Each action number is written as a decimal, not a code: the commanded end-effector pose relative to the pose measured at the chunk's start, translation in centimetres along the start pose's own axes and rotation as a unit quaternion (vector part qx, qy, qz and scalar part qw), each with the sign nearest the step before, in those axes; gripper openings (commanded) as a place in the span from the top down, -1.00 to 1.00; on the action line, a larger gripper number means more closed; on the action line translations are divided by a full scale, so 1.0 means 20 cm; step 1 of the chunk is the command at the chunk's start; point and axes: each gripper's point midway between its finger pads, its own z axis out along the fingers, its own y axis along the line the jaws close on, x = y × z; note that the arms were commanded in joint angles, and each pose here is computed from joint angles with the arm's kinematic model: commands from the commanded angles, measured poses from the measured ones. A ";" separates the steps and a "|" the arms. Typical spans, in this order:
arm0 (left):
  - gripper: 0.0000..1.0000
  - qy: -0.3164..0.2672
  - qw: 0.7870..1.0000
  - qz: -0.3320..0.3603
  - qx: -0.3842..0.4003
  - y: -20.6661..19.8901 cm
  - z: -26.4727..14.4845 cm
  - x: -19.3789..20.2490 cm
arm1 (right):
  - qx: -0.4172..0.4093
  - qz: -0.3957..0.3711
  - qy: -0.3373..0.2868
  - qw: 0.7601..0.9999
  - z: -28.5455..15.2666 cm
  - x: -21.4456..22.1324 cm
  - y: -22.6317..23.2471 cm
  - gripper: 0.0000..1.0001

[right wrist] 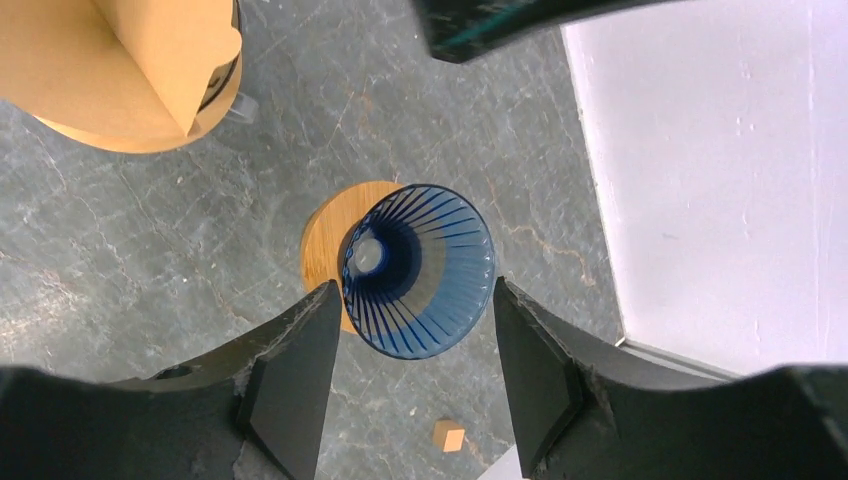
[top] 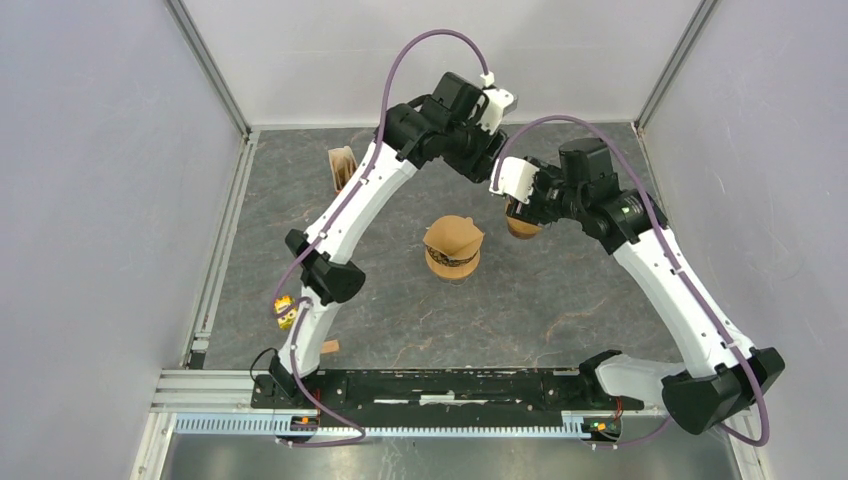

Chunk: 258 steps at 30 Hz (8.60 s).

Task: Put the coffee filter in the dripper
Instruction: Place the coffee dripper in the dripper holder, then pick up the coffee filter from the coffee filter holder.

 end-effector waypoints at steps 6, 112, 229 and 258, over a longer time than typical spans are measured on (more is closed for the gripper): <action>-0.35 -0.042 0.992 0.059 -0.106 0.19 -0.24 0.14 | 0.024 0.009 -0.081 0.996 -0.02 -0.17 -0.06 -0.28; 0.95 -0.099 0.931 -0.170 -0.306 1.44 -0.51 0.52 | -0.003 0.030 -0.093 0.995 0.02 -0.13 0.07 -0.29; 0.96 -0.248 0.906 -0.070 0.335 -0.17 -0.85 0.39 | -0.269 0.308 -0.410 0.816 -0.09 -0.74 0.21 0.84; 0.95 -0.201 0.750 -0.515 0.365 0.01 -0.76 0.08 | -0.018 -0.024 -0.252 0.967 -0.11 -0.57 0.12 -0.73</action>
